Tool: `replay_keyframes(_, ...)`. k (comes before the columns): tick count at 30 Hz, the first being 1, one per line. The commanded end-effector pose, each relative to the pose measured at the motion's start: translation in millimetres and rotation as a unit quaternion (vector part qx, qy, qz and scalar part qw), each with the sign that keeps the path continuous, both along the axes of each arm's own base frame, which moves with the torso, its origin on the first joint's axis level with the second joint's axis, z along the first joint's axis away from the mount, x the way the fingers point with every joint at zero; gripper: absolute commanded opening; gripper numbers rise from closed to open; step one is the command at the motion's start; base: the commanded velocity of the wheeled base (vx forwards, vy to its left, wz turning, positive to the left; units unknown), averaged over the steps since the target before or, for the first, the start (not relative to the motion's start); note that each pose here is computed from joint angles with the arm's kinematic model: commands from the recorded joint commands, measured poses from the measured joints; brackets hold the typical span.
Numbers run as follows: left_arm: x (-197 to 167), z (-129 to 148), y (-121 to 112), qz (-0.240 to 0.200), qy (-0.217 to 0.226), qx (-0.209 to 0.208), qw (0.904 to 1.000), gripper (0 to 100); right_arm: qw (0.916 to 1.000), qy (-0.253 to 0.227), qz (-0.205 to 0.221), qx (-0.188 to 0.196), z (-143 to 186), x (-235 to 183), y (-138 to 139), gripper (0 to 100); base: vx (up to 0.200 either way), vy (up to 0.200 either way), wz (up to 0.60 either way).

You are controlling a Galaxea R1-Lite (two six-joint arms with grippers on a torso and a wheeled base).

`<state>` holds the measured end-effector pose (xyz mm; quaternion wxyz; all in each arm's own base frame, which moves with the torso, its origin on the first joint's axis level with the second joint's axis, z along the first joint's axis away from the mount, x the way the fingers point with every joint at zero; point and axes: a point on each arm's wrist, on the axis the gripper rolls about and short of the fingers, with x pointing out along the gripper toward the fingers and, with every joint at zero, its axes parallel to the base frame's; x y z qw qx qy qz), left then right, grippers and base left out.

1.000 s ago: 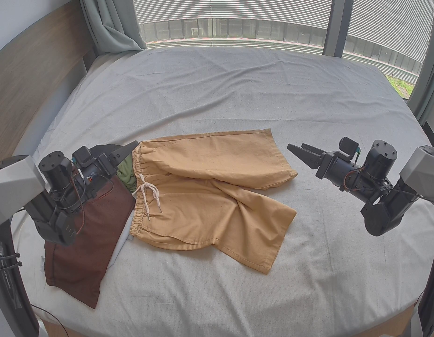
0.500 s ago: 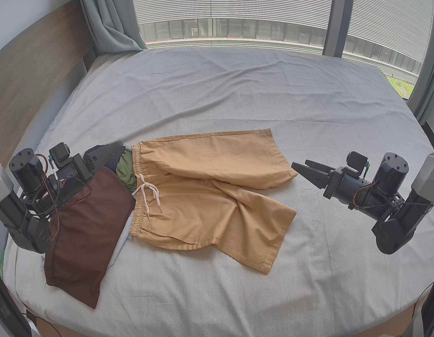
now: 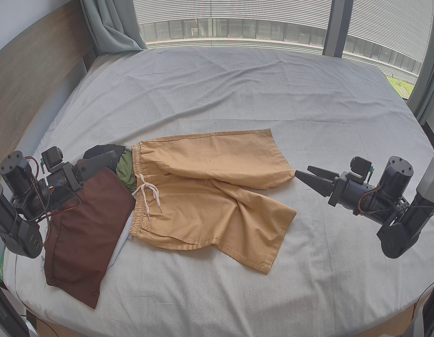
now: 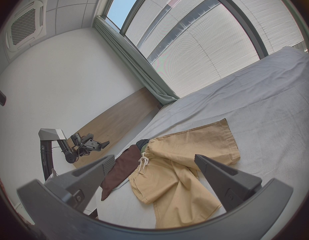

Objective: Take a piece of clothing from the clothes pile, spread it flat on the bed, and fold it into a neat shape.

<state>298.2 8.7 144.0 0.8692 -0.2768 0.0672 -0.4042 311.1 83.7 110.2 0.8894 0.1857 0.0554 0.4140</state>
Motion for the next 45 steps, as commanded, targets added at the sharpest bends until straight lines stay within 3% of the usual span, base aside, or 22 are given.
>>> replay_keyframes(1,-15,2,4,-0.007,-0.011,0.018,0.9998,100,1.0,0.002,0.001,-0.006,-4,-1,1,100,0.0,0.0,0.0)
replay_keyframes(9,-19,-7,0,-0.007,-0.08,0.094,0.9924,100,0.9997,0.022,-0.002,-0.014,-18,3,-1,100,0.0,0.0,0.0)
replay_keyframes(16,-25,-14,-1,-0.039,-0.089,0.112,0.989,100,0.9996,0.026,-0.001,-0.015,-20,3,-1,100,0.0,0.0,0.0)
replay_keyframes(24,-19,-37,-1,-0.051,-0.133,0.171,0.9749,100,0.9983,0.054,-0.002,-0.02,-38,7,0,100,0.0,0.0,0.0)
replay_keyframes(45,-14,-51,-1,-0.052,-0.115,0.173,0.9768,100,0.99,0.135,-0.003,-0.039,-90,11,1,100,0.0,0.0,0.0)
